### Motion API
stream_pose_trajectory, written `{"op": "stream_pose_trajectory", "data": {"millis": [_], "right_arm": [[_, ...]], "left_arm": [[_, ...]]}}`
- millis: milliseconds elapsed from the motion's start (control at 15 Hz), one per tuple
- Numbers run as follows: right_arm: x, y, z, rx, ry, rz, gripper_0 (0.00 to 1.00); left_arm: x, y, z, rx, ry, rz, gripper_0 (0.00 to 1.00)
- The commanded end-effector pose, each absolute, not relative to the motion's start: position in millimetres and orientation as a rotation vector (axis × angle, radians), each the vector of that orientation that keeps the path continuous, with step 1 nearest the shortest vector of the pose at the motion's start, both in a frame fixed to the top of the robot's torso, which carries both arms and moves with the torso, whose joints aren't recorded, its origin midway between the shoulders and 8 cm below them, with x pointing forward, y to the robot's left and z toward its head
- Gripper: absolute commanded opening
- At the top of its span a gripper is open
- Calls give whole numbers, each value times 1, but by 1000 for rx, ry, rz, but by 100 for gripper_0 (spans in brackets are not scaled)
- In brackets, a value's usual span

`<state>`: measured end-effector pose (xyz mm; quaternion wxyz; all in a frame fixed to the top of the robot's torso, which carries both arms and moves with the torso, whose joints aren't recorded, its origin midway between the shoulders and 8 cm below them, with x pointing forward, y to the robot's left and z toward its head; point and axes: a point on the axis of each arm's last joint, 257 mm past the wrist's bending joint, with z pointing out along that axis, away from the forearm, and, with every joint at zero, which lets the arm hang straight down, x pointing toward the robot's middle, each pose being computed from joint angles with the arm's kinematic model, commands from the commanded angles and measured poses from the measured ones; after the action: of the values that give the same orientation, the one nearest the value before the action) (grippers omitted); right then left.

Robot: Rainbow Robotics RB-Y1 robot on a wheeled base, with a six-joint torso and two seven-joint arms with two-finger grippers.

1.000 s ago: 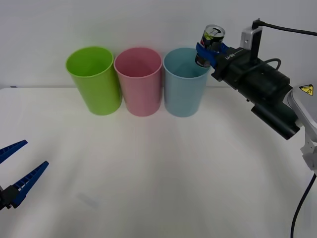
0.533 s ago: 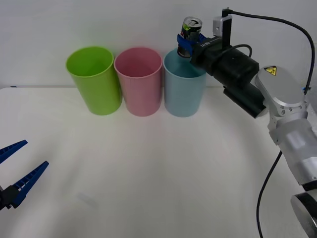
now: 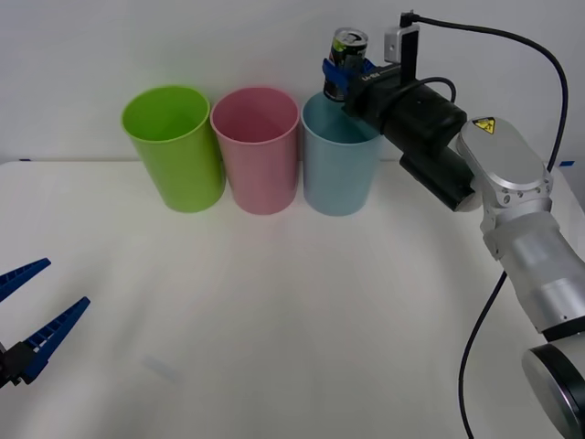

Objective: Grasp the object on the table and drop it into the matching bin: aluminum can to the light blue bin, PET bottle to the pink bin.

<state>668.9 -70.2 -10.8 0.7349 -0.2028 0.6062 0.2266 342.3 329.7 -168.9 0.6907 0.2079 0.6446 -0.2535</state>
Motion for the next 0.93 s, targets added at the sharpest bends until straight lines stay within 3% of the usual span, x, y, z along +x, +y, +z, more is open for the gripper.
{"op": "stream_pose_trajectory", "data": {"millis": [67, 133, 200, 933], "right_arm": [[669, -70, -11, -446, 1332, 498, 0], [669, -70, -11, -447, 1332, 494, 16], [669, -71, -11, -447, 1331, 490, 100], [666, -88, -18, -483, 1335, 459, 100]], "left_arm": [[342, 330, -169, 465, 1441, -567, 100], [342, 330, -169, 465, 1441, -567, 100], [342, 330, -169, 465, 1441, -567, 100], [342, 330, -169, 465, 1441, -567, 100]]}}
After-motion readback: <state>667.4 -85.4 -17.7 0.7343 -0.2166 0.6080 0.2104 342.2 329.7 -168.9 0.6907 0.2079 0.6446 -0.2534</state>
